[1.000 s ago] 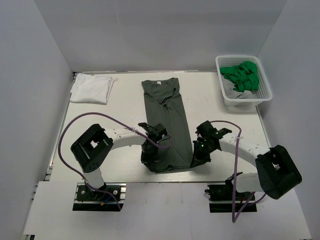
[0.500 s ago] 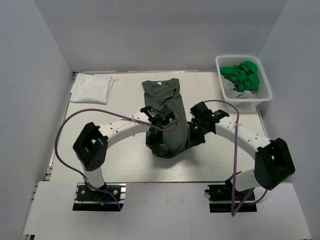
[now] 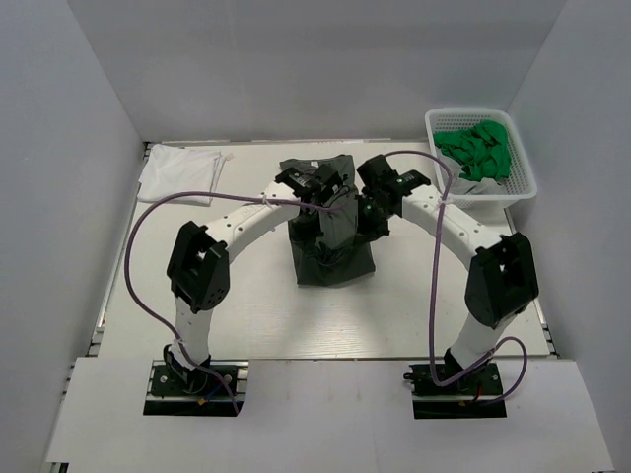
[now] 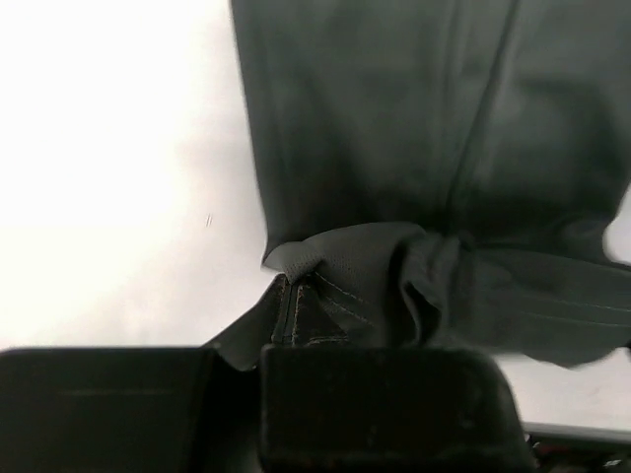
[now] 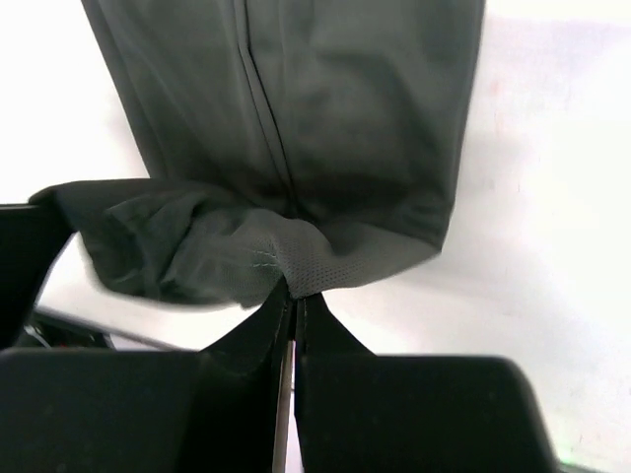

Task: Fold and stack the t-shirts
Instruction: Fold the folded rectangular tshirt in 1/3 of the way, then grab one side of the 2/3 rectangular tshirt with both arms, then fold the long partially folded tshirt into a neat square

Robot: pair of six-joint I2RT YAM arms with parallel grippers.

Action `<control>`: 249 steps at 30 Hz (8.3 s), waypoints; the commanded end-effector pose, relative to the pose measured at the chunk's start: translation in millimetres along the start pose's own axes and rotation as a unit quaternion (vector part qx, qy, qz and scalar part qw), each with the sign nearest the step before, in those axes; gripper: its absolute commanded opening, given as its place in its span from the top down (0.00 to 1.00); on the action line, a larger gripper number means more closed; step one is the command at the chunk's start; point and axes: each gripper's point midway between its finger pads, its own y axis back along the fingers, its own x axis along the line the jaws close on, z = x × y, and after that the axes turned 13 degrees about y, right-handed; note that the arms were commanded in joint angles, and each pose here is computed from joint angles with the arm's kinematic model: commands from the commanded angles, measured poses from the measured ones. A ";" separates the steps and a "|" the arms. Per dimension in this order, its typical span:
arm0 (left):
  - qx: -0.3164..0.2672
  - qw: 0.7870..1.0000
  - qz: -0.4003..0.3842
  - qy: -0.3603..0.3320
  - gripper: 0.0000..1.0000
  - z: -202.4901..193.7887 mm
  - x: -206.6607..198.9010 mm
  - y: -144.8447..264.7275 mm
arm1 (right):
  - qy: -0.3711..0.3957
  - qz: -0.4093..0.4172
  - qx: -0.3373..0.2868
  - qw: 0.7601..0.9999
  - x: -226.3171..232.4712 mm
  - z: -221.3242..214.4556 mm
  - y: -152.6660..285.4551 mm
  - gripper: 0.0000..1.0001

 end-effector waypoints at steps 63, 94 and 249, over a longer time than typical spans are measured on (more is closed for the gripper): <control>0.021 0.981 -0.183 0.057 0.00 72.8 29.6 -28.0 | 0.008 0.063 -0.103 0.993 -44.7 47.1 -40.2 0.10; 0.158 0.979 -0.130 0.023 0.63 -44.9 24.5 -105.2 | -0.044 0.092 -0.006 0.995 -58.2 -24.1 -98.9 0.51; -0.062 0.978 -0.197 -0.006 0.00 76.4 -6.4 -4.3 | 0.016 0.220 -0.184 0.958 -32.3 47.2 35.0 0.09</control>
